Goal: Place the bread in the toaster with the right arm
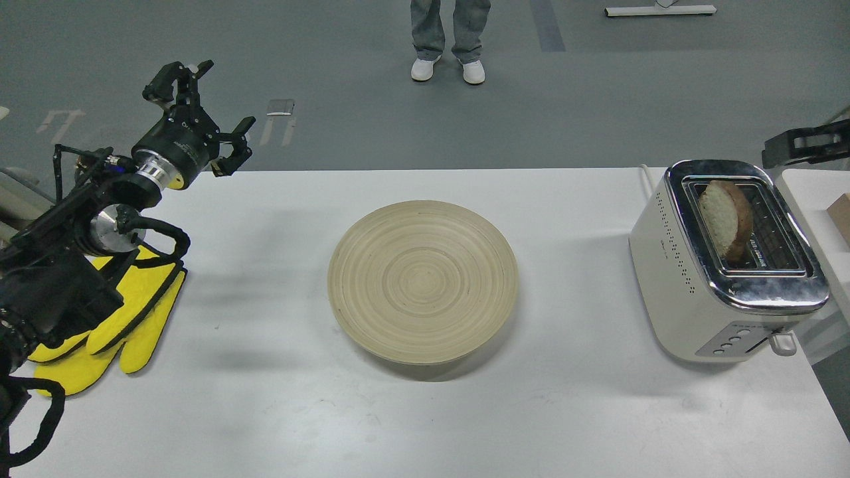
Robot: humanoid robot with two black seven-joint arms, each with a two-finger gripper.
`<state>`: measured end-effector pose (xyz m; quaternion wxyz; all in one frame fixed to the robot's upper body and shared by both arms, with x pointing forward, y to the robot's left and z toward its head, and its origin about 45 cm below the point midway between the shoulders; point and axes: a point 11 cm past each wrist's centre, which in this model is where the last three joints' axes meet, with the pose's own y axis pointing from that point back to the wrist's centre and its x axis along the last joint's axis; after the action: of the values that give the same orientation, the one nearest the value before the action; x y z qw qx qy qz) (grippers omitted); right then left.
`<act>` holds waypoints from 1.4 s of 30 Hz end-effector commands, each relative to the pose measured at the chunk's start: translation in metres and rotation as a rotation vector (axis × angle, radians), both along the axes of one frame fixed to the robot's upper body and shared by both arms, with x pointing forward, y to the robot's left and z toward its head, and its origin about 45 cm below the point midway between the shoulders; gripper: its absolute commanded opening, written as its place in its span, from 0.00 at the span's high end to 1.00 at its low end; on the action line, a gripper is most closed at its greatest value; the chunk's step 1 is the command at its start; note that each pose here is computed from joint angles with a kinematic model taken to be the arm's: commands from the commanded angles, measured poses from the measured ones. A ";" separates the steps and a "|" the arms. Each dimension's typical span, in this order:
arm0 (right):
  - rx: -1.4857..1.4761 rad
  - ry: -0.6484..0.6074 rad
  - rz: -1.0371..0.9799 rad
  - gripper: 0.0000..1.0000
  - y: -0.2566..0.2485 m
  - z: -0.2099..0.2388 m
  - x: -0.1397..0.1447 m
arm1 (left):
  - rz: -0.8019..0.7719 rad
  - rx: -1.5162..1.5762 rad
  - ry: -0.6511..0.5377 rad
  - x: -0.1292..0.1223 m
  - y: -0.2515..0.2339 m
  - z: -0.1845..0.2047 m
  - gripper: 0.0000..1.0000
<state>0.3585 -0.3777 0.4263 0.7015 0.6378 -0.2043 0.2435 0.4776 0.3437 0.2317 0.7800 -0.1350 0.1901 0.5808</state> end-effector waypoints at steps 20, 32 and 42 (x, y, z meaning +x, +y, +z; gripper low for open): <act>0.761 -0.916 0.130 0.00 0.090 0.102 0.175 | 0.000 0.000 0.001 0.000 0.000 0.000 0.00; 1.540 -0.851 -0.251 0.00 0.128 -0.013 0.202 | -0.001 0.000 -0.001 0.000 0.000 0.000 0.00; 1.829 -0.539 -0.387 0.00 0.168 -0.105 0.183 | 0.000 -0.001 0.001 0.000 0.000 0.000 0.00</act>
<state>0.5481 -0.2190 0.3445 -0.1068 0.8044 -0.5833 0.0367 0.4776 0.3436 0.2315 0.7799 -0.1351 0.1905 0.5807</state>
